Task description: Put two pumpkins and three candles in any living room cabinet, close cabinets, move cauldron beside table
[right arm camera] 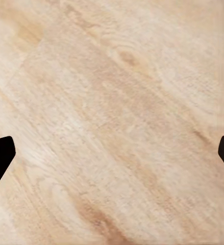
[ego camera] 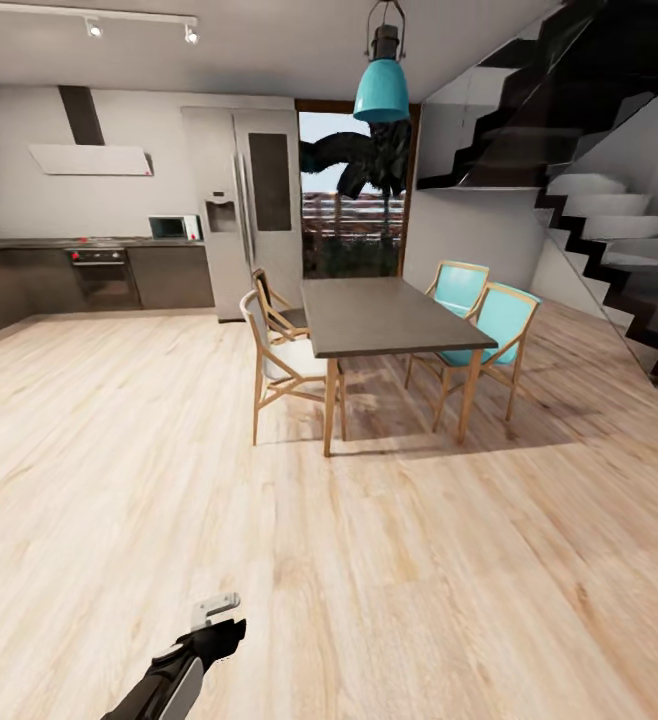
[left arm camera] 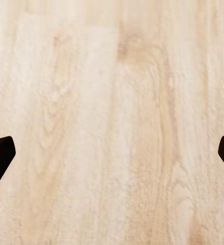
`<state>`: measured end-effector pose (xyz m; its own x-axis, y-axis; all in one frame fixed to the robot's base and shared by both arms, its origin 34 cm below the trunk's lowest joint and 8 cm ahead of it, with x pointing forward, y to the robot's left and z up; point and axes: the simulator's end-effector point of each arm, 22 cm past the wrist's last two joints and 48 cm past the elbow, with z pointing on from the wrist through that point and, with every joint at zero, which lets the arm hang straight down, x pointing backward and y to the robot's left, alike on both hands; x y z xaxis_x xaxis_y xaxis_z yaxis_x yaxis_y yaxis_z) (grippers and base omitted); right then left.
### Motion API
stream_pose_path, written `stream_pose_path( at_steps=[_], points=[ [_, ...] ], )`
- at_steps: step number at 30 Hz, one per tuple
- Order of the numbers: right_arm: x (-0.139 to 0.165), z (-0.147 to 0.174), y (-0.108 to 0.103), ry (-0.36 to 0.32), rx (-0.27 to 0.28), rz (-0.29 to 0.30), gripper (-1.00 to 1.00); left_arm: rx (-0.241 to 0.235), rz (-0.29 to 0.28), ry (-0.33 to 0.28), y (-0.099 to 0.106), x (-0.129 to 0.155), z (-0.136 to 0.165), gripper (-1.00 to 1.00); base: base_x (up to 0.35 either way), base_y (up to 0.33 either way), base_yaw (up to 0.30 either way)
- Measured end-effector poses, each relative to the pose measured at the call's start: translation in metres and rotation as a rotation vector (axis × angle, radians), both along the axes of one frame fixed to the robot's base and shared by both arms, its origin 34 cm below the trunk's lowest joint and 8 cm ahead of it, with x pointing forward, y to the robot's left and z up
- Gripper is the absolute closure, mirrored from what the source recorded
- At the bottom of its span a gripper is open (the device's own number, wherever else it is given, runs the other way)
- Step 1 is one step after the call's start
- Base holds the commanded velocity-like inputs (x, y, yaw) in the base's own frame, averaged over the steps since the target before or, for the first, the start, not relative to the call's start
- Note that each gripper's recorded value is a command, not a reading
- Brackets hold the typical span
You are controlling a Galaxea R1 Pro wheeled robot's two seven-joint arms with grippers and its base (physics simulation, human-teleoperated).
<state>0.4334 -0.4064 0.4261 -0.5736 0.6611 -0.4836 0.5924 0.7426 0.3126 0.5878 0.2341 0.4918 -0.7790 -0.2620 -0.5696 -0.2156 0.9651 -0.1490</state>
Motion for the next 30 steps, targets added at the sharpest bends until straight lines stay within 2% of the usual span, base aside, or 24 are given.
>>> stream_pose_path(
  at_steps=[4,11,18,20,24,30],
  points=[
    [-0.005,-0.003,-0.006,0.024,-0.018,-0.022,-1.00,-0.001,0.001,0.002,0.000,-0.001,-0.001,-1.00,0.287,0.024,0.024],
    [-0.009,-0.006,-0.006,0.039,-0.007,-0.031,-1.00,-0.004,0.002,0.013,-0.001,-0.004,-0.005,-1.00,0.292,0.001,0.090],
    [-0.019,-0.014,0.003,0.084,0.036,-0.019,-1.00,-0.001,0.000,0.045,-0.001,-0.014,-0.017,-1.00,0.139,0.000,0.093],
    [-0.017,-0.014,0.007,0.077,0.051,-0.009,-1.00,-0.002,-0.003,0.048,-0.002,-0.016,-0.019,-1.00,0.019,0.000,0.012],
    [-0.007,-0.008,0.022,0.021,0.105,0.034,-1.00,-0.001,0.001,0.027,-0.001,-0.012,-0.017,-1.00,0.004,0.000,-0.164],
    [-0.005,-0.007,0.027,0.008,0.118,0.049,-1.00,0.000,0.003,0.024,-0.001,-0.012,-0.018,-1.00,0.001,0.000,-0.243]
  ],
)
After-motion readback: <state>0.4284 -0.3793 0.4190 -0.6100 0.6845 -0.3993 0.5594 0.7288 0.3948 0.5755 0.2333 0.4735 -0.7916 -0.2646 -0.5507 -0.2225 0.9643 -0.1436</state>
